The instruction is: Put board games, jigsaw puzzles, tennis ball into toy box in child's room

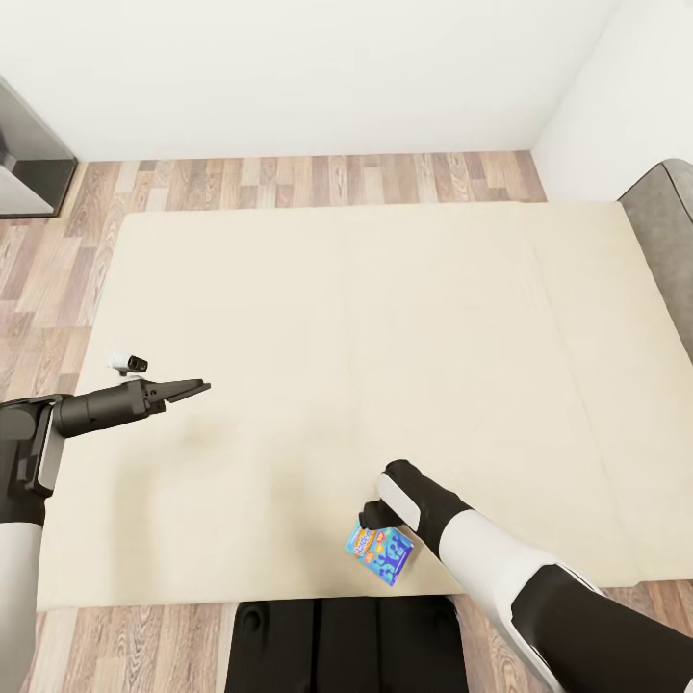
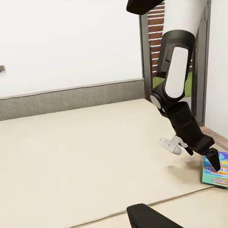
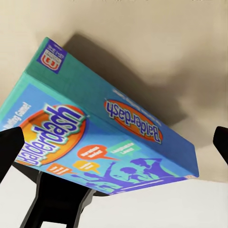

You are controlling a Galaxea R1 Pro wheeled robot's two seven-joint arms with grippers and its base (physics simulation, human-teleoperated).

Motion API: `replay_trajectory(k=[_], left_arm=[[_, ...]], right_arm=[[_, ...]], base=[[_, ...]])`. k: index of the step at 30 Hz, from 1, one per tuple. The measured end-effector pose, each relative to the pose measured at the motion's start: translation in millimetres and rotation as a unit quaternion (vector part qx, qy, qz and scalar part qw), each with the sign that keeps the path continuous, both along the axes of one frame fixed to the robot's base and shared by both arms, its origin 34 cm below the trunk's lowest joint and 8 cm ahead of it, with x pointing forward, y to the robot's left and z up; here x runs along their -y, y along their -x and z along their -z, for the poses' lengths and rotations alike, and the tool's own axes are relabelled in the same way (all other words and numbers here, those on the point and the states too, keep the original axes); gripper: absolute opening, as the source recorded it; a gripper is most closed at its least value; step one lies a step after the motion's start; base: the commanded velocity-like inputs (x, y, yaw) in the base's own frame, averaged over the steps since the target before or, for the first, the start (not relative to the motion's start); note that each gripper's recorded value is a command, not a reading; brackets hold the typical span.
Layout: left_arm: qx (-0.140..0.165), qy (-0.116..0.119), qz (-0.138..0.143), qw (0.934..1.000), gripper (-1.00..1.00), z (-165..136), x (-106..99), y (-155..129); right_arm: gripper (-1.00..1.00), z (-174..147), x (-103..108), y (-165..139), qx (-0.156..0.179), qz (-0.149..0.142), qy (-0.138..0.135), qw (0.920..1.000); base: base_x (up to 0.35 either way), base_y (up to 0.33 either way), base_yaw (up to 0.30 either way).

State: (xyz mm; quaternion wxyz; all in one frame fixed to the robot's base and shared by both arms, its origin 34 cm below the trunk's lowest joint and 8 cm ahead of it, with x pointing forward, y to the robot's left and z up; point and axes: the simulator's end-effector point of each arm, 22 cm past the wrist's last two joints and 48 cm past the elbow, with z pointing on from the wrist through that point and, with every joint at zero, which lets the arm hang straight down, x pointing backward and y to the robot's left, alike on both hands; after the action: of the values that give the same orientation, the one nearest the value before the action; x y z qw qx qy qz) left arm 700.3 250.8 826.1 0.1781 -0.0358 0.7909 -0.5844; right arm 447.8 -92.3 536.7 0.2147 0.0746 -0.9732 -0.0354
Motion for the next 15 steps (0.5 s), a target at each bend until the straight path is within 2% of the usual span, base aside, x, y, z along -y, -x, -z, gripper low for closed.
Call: replay_trajectory(k=[15], left_arm=[[0.0, 0.0, 0.0, 1.0, 1.0, 0.0, 0.0, 0.0]], right_arm=[[1.0, -0.3, -0.7, 0.6, -0.001, 0.0, -0.001, 1.0]], base=[[0.0, 0.0, 0.0]])
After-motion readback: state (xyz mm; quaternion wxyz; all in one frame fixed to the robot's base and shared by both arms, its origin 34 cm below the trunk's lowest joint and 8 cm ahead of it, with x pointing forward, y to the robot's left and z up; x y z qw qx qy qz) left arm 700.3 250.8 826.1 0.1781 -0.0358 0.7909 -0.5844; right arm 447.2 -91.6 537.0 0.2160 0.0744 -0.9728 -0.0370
